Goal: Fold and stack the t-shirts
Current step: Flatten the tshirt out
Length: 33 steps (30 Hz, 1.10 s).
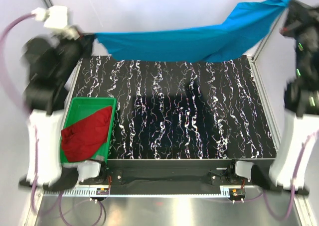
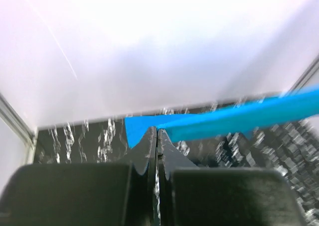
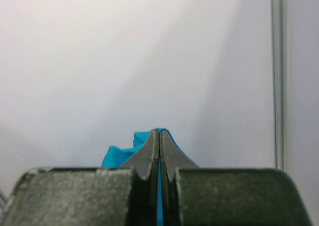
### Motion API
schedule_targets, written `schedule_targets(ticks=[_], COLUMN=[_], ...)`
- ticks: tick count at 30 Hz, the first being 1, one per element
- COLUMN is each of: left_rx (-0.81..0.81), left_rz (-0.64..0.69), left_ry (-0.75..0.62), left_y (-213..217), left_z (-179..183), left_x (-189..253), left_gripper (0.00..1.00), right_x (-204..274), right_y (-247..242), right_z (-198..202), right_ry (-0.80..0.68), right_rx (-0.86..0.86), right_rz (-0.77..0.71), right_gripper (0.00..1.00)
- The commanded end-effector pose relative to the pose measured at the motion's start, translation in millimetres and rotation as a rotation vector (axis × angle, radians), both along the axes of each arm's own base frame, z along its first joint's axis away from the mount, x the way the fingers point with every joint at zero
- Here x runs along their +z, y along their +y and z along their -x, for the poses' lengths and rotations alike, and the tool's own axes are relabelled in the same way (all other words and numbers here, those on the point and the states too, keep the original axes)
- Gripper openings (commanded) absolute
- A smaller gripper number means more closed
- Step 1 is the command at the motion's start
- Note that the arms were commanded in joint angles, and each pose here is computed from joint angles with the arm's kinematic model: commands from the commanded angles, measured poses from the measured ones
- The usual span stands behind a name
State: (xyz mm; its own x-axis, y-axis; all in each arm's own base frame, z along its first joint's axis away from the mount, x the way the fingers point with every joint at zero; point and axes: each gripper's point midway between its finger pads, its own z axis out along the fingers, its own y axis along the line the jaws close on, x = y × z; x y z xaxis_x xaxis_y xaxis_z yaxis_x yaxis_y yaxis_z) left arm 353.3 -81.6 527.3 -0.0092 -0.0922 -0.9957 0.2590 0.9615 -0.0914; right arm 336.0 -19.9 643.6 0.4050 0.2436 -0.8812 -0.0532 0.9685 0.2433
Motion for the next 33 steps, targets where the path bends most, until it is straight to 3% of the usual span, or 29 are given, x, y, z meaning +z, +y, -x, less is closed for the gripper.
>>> schedule_targets(ticks=[1,6,8,11,14,19,23,24,26,27,30,32,33], left_rx=[-0.015,-0.041,-0.031,-0.014,-0.013,0.058,0.107,0.118,0.139,0.149,0.164,0.147,0.120], left_rz=[0.051,0.091,0.101,0.104,0.093,0.035,-0.052,-0.096,-0.138,-0.158,-0.256,-0.278,-0.280], left_ry=[-0.124,-0.259,-0.317,-0.338,-0.314,-0.217,-0.102,-0.056,0.020,0.009,0.175,0.258,0.302], left_y=[6,16,25,32,30,29,18,14,10,9,4,5,2], left_z=[67,149,179,192,184,130,51,24,-12,-31,-106,-139,-151], left_x=[37,68,78,86,86,62,13,-8,-51,-60,-157,-205,-228], left_gripper=[0.00,0.00,0.00,0.00,0.00,0.00,0.00,0.00,0.00,0.00,0.00,0.00,0.00], right_x=[39,62,67,72,69,33,-19,-49,-74,-113,-189,-235,-283], right_y=[3,16,16,20,19,15,17,14,11,7,-3,-4,-7], right_z=[73,176,197,212,191,98,4,-34,-69,-102,-164,-192,-215], right_ry=[-0.129,-0.267,-0.300,-0.323,-0.288,-0.132,0.017,0.093,0.125,0.202,0.326,0.408,0.498], right_rx=[-0.038,-0.053,-0.068,-0.062,-0.051,0.002,0.090,0.106,0.118,0.117,0.111,0.123,0.126], right_rz=[0.032,0.064,0.071,0.076,0.072,0.050,0.029,0.004,-0.012,-0.032,-0.047,-0.044,-0.046], right_gripper=[0.00,0.00,0.00,0.00,0.00,0.00,0.00,0.00,0.00,0.00,0.00,0.00,0.00])
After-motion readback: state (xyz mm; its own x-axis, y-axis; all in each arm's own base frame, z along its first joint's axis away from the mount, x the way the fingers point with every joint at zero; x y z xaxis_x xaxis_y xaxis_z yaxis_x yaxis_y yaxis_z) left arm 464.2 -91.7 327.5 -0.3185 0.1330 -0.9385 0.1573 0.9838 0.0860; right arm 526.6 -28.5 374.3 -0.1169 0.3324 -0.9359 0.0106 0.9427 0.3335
